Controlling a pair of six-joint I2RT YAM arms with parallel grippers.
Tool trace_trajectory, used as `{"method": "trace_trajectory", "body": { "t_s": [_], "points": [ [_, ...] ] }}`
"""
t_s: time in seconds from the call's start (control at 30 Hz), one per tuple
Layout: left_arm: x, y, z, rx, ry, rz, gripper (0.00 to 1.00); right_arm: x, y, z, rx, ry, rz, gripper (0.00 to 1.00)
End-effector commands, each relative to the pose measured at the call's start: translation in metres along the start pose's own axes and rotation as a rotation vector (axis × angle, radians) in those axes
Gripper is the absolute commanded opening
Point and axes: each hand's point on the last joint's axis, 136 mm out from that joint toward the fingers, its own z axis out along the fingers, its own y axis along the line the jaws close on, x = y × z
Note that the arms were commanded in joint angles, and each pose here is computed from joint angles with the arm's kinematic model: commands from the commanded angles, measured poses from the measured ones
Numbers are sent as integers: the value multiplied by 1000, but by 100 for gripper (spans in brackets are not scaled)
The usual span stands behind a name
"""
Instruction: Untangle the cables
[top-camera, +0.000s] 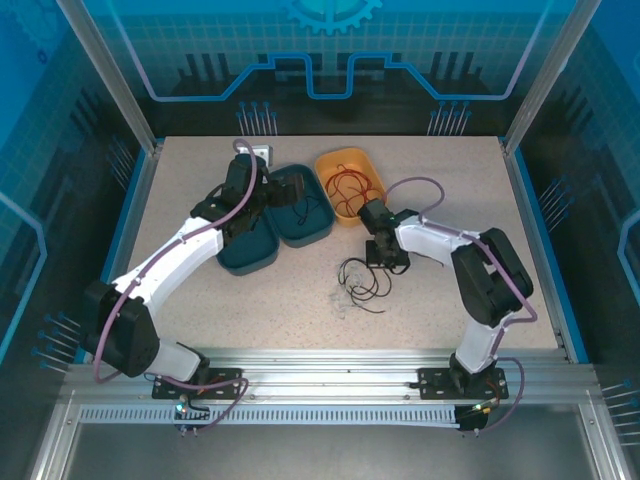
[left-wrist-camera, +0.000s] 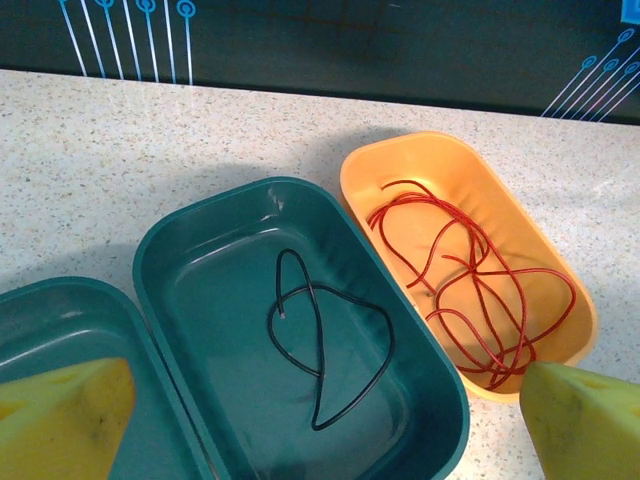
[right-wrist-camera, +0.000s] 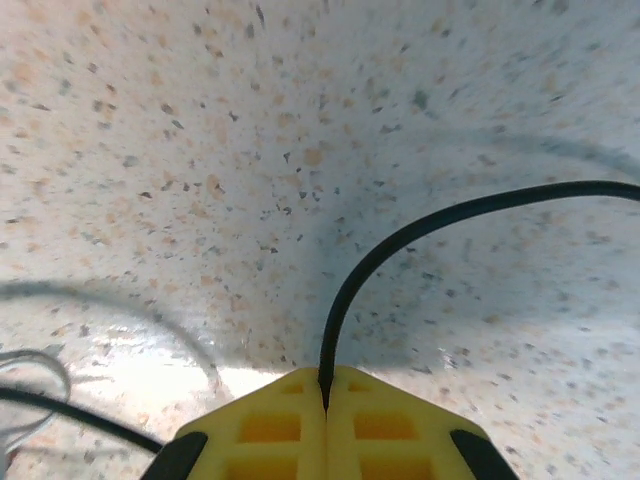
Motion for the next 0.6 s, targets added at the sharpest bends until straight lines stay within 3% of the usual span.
{"method": "trace_trajectory", "body": {
  "t_s": [0.0, 0.2, 0.57],
  "points": [
    [-3, -7, -12, 52, -8, -25, 99, -11, -5, -42, 16, -123, -32, 0],
    [4, -12, -15, 90, 29, -1, 99, -23, -1, -111, -44, -304, -64, 0],
    [18, -49, -21, 325, 59, 20, 99, -39, 6, -235, -200, -688, -154, 0]
  ]
}}
